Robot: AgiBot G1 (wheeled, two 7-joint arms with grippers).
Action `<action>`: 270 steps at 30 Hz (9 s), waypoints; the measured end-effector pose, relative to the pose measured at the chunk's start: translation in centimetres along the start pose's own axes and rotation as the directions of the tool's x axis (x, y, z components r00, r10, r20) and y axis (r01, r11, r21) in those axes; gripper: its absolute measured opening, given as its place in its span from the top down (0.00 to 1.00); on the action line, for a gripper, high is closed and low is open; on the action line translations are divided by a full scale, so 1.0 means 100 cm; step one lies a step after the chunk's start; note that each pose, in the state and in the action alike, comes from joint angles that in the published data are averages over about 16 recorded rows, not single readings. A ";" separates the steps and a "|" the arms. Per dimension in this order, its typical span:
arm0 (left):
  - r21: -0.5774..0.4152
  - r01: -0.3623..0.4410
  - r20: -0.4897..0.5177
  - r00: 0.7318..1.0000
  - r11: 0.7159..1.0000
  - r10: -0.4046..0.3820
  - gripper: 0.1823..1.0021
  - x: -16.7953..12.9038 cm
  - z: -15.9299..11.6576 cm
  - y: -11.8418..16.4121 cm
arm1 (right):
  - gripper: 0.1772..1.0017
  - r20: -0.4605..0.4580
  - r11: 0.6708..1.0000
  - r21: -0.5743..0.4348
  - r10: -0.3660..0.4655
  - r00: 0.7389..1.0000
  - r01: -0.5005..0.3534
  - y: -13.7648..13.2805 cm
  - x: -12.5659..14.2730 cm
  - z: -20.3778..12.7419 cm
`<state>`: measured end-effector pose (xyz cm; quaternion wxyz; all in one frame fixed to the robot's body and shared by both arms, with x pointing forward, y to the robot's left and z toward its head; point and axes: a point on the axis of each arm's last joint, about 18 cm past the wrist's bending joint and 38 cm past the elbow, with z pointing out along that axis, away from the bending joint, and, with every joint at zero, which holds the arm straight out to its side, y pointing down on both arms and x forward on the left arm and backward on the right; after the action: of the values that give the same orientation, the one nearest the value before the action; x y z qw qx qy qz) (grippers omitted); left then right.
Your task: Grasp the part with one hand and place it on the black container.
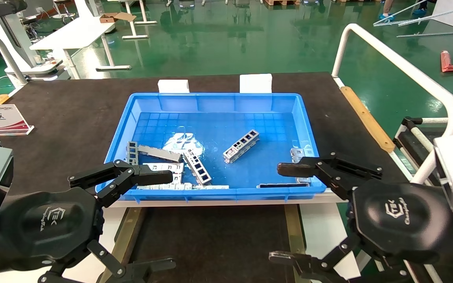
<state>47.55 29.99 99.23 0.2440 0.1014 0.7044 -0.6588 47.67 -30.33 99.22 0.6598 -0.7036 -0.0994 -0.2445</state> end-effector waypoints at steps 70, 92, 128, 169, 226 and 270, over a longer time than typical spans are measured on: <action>-0.007 0.003 0.016 1.000 1.000 -0.003 0.00 -0.007 0.003 0.007 | 0.00 0.000 1.000 0.000 0.000 1.000 0.000 0.000 0.000 0.000; -0.092 0.030 0.135 0.991 0.995 -0.018 0.00 -0.065 0.039 0.046 | 0.00 0.000 1.000 0.000 0.000 1.000 0.000 0.000 0.000 0.000; -0.199 0.133 0.467 0.884 0.971 -0.026 0.00 -0.201 0.181 0.112 | 0.00 0.000 1.000 0.000 0.000 1.000 0.000 0.000 0.000 0.000; -0.294 0.250 0.591 0.806 0.923 -0.030 0.03 -0.190 0.220 0.175 | 0.02 0.000 1.000 0.000 0.000 1.000 0.000 0.000 0.000 0.000; -0.150 0.168 0.483 0.872 0.974 -0.076 0.83 -0.195 0.206 0.122 | 0.98 0.000 1.000 0.000 0.000 1.000 0.000 0.000 0.000 0.000; -0.141 0.550 0.358 0.804 0.823 -0.475 0.83 0.026 0.094 0.251 | 0.98 0.000 1.000 0.000 0.000 1.000 0.000 0.000 0.000 0.000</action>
<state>58.96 23.10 75.85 0.1724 -0.2275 0.7322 -0.6184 47.67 -30.33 99.23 0.6598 -0.7036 -0.0994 -0.2444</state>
